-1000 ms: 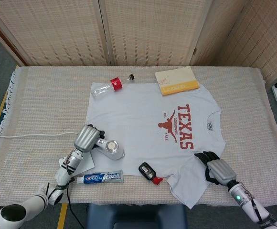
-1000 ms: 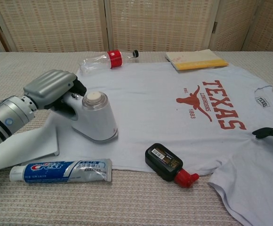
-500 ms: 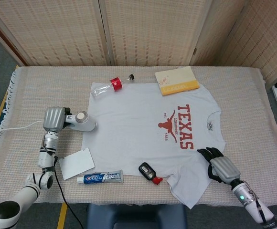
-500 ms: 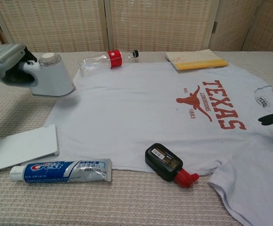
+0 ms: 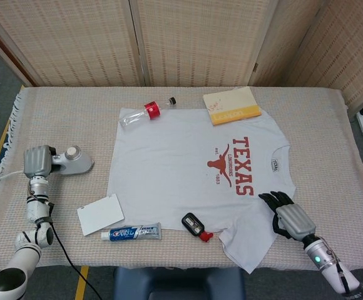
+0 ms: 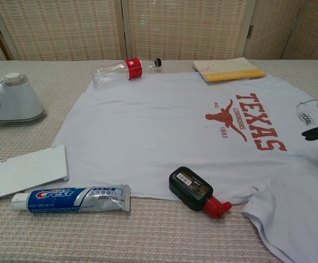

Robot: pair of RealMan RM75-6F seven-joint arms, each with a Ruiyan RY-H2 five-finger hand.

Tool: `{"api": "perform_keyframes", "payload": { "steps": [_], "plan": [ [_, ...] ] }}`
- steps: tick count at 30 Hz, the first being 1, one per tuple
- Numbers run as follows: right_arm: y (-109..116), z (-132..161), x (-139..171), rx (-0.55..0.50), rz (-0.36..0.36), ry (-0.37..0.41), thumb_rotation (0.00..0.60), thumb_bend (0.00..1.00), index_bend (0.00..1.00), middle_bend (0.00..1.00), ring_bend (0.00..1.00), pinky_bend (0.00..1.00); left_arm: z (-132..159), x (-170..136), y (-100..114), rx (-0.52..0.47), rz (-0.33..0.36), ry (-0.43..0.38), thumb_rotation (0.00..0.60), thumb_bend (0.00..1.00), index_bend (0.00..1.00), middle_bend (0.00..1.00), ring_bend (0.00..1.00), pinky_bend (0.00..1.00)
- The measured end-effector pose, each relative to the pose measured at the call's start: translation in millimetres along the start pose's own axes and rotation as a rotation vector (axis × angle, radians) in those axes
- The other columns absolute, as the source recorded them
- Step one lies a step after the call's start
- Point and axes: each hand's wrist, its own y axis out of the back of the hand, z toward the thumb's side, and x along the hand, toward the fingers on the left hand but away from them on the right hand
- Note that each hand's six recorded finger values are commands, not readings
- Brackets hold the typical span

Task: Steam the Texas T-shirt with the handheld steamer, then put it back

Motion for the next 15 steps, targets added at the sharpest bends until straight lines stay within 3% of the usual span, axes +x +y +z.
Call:
{"api": "perform_keyframes", "payload": {
  "steps": [2,3,7,10,15],
  "plan": [
    [-0.3,0.5,-0.3,-0.001,0.001,0.001,0.493,1.00,0.00,0.06,0.00,0.02,-1.1,0.1,-3.4,0.020,-0.017,0.009,0.600,0.38,0.59,0.69,0.54,0.66],
    [-0.6,0.7,-0.2,-0.002,0.001,0.001,0.492,1.00,0.00,0.06,0.00,0.02,-1.7,0.3,-5.3,0.029,-0.027,0.014,0.600,0.34,0.46,0.56,0.43,0.62],
    [-0.8,0.3,0.5,-0.003,0.001,0.000,0.492,1.00,0.00,0.06,0.00,0.02,-3.7,0.7,-13.9,0.049,-0.074,0.044,0.600,0.21,0.04,0.16,0.07,0.32],
    [0.4,-0.6,1.4,-0.002,-0.002,-0.001,0.496,1.00,0.00,0.06,0.00,0.02,-0.5,0.4,-15.7,0.025,-0.087,0.047,0.600,0.16,0.00,0.01,0.00,0.18],
    [6.3,-2.2,2.2,-0.001,-0.019,-0.002,0.493,1.00,0.00,0.06,0.00,0.02,4.3,-1.2,-11.4,-0.008,-0.088,0.025,0.600,0.12,0.00,0.00,0.00,0.11]
  ]
}}
